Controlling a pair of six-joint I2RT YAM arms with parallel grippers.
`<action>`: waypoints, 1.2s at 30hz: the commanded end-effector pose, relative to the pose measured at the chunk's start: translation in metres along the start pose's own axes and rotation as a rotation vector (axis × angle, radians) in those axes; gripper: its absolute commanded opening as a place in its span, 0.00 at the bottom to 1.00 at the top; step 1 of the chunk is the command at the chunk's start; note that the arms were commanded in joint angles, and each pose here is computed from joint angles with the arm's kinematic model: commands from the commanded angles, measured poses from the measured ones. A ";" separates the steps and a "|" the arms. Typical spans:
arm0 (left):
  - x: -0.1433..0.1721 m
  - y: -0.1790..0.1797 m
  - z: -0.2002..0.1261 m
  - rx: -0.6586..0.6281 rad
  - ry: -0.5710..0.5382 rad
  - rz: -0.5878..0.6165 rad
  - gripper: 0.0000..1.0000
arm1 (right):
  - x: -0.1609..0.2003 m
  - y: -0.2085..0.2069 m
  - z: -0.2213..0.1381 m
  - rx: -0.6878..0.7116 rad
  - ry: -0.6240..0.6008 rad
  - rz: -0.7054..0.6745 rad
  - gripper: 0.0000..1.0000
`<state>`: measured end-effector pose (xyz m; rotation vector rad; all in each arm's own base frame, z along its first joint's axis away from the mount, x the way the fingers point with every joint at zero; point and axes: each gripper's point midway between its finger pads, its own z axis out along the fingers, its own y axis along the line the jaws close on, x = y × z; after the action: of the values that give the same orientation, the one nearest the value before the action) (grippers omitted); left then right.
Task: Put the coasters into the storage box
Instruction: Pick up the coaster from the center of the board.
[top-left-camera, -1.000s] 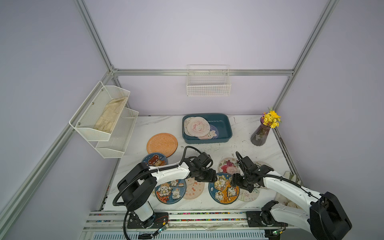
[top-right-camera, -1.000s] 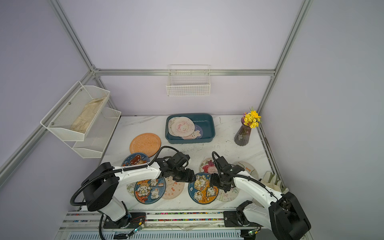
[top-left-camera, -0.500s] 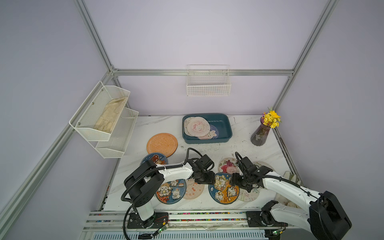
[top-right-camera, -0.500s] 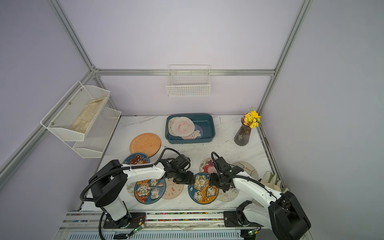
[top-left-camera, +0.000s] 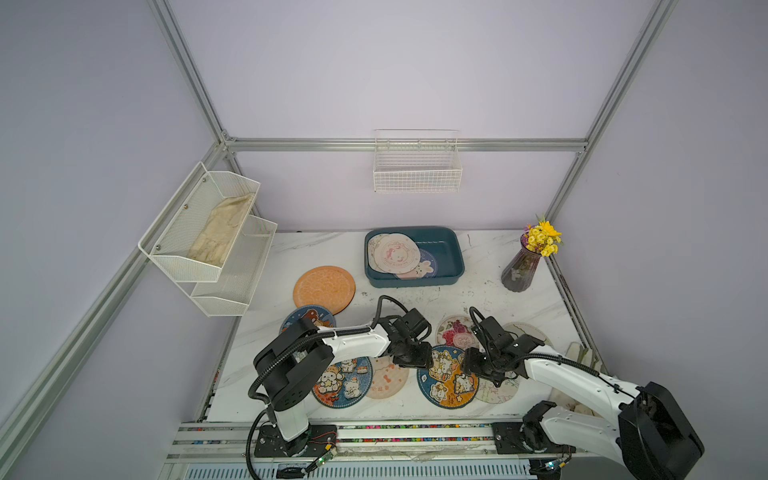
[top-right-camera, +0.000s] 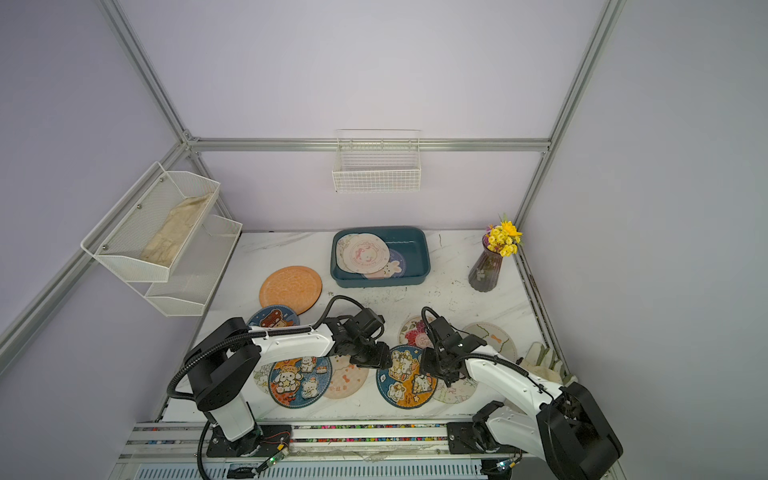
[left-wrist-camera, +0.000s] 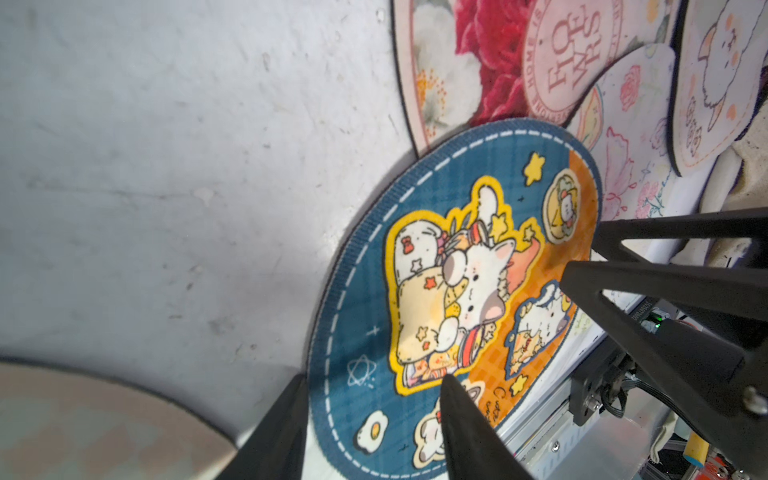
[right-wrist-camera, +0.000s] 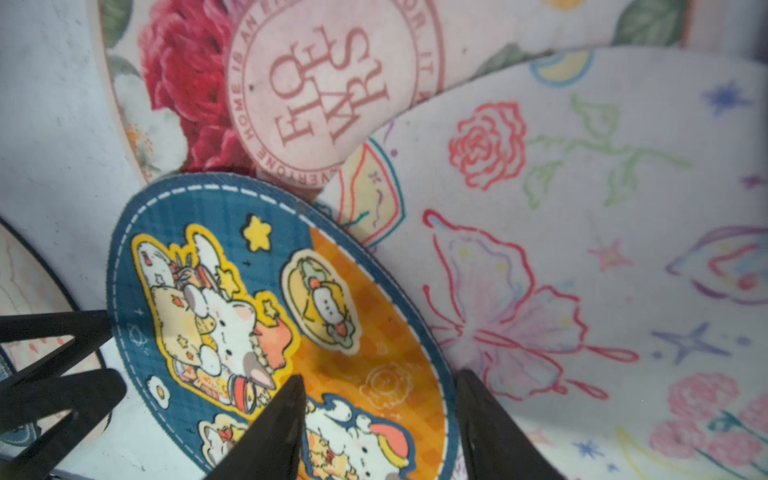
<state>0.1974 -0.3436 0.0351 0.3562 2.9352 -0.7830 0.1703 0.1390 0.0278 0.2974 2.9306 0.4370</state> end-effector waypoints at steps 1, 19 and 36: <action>0.006 -0.001 0.009 -0.019 0.046 0.024 0.50 | 0.013 -0.017 0.006 0.057 0.033 0.035 0.59; 0.005 -0.004 0.008 -0.017 0.045 0.034 0.47 | 0.011 0.010 0.006 -0.025 0.040 0.002 0.24; -0.023 -0.017 -0.036 0.041 -0.068 0.043 0.72 | -0.011 0.060 -0.049 -0.155 -0.001 -0.065 0.02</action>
<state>0.1966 -0.3412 0.0420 0.3931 2.9294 -0.7864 0.1807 0.1713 0.0730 0.2318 2.8864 0.6050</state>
